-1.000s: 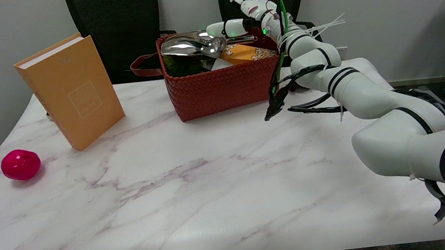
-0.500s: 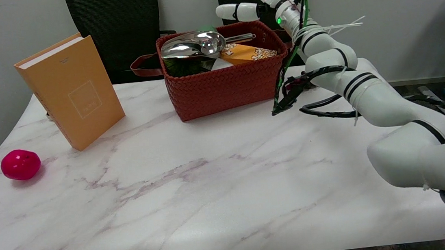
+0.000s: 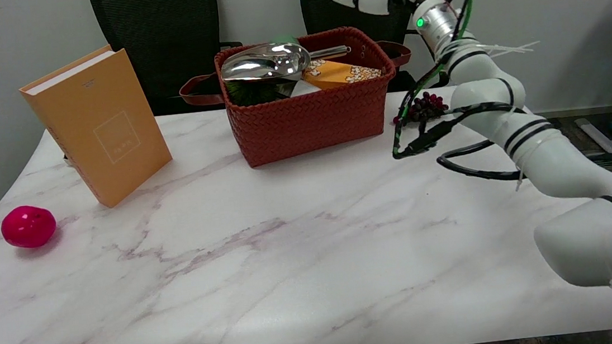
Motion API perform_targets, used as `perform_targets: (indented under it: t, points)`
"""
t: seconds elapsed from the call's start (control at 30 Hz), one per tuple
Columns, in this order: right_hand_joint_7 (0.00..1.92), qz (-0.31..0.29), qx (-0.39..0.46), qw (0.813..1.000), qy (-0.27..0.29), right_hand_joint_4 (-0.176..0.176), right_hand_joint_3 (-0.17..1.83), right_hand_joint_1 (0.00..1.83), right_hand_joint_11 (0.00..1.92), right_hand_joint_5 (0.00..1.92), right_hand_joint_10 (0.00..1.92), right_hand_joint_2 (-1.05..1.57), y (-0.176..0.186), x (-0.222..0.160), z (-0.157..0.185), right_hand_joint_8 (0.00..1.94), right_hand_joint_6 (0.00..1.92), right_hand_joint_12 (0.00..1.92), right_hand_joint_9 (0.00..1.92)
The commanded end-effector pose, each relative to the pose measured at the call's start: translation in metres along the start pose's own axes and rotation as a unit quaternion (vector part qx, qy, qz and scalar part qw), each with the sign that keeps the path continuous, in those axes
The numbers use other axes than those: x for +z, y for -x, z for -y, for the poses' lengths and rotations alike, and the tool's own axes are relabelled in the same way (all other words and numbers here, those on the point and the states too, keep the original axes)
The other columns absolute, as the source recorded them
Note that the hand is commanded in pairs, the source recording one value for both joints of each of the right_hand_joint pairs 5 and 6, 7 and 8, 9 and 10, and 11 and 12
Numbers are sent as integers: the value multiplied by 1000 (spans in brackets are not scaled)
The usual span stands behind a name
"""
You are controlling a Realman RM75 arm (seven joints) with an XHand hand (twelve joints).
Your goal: Place the stainless steel scoop into the brown storage basket.
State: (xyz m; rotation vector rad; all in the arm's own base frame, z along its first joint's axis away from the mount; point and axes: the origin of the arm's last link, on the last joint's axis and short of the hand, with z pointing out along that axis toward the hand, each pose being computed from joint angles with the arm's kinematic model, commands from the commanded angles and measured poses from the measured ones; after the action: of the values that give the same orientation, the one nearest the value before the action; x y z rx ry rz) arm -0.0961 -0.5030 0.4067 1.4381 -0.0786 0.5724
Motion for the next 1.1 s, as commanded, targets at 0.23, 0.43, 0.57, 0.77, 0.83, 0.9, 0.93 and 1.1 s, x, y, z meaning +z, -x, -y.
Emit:
perform_targets:
  t: [0.23,0.43,0.57,0.77,0.83,0.9,0.93,1.1]
  points:
    - [0,-97,197,975,32,0,-175,83,0,0,0,779,-40,-112,-65,0,0,0,0]
    - [0,-134,193,971,38,0,-175,72,0,0,0,841,-38,-154,-74,0,0,0,0]
    - [0,-169,193,966,30,0,-175,105,0,0,0,850,-41,-181,-70,0,0,0,0]
    - [0,-166,204,965,9,0,-175,162,0,0,0,885,-32,-197,-51,0,0,0,0]
    - [0,-161,196,967,6,0,-175,172,0,0,0,890,-29,-197,-45,0,0,0,0]
    - [0,-156,189,969,7,0,-175,177,0,0,0,903,-26,-197,-41,0,0,0,0]
    - [0,-154,192,969,9,0,-175,180,0,0,0,921,-24,-198,-40,0,0,0,0]
    - [0,-155,197,968,15,0,-175,183,0,0,0,942,-18,-199,-39,0,0,0,0]
